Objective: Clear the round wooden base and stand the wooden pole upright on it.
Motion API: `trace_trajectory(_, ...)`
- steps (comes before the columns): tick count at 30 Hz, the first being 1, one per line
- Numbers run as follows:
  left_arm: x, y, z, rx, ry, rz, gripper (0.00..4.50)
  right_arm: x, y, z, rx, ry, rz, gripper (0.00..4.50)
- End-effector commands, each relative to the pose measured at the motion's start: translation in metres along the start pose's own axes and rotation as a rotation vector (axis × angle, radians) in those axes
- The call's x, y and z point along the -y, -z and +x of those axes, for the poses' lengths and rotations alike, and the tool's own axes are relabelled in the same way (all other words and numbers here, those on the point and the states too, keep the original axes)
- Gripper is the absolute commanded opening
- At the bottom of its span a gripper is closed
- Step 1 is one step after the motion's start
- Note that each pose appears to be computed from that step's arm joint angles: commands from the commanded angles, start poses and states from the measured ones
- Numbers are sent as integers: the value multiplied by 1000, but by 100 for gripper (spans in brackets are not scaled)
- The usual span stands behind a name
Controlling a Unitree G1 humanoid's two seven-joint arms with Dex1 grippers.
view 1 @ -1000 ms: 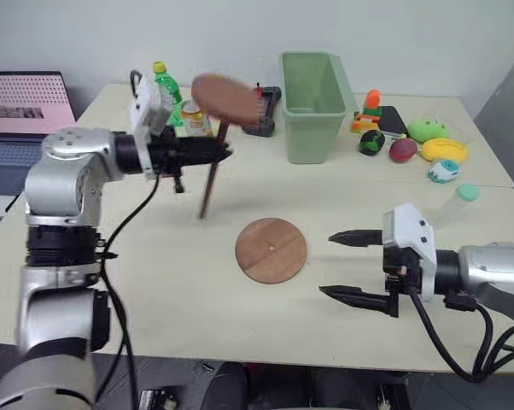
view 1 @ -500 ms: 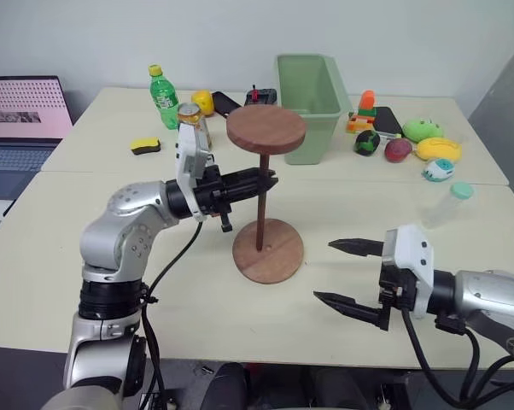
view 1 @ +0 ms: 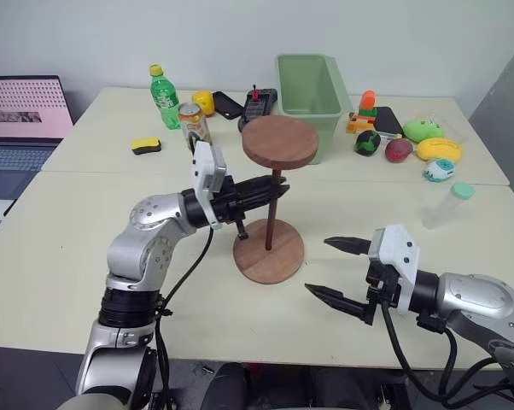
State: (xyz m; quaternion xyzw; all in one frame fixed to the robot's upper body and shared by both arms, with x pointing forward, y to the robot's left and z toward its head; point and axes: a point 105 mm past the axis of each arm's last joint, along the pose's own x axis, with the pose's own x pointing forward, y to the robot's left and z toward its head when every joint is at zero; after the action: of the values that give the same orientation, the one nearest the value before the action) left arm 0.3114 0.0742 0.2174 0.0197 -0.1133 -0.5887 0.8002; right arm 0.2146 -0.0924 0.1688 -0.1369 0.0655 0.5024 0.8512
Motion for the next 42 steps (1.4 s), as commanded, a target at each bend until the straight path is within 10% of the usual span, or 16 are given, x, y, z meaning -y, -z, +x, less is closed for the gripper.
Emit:
trace_trajectory(1,5,-2,3,13,10,20,25,1,-6,-3,9,9,-27,450)
trace_trajectory(42,-2,56,-32,-208,-98,-33,60,0,-8,0,30,15,-14,450)
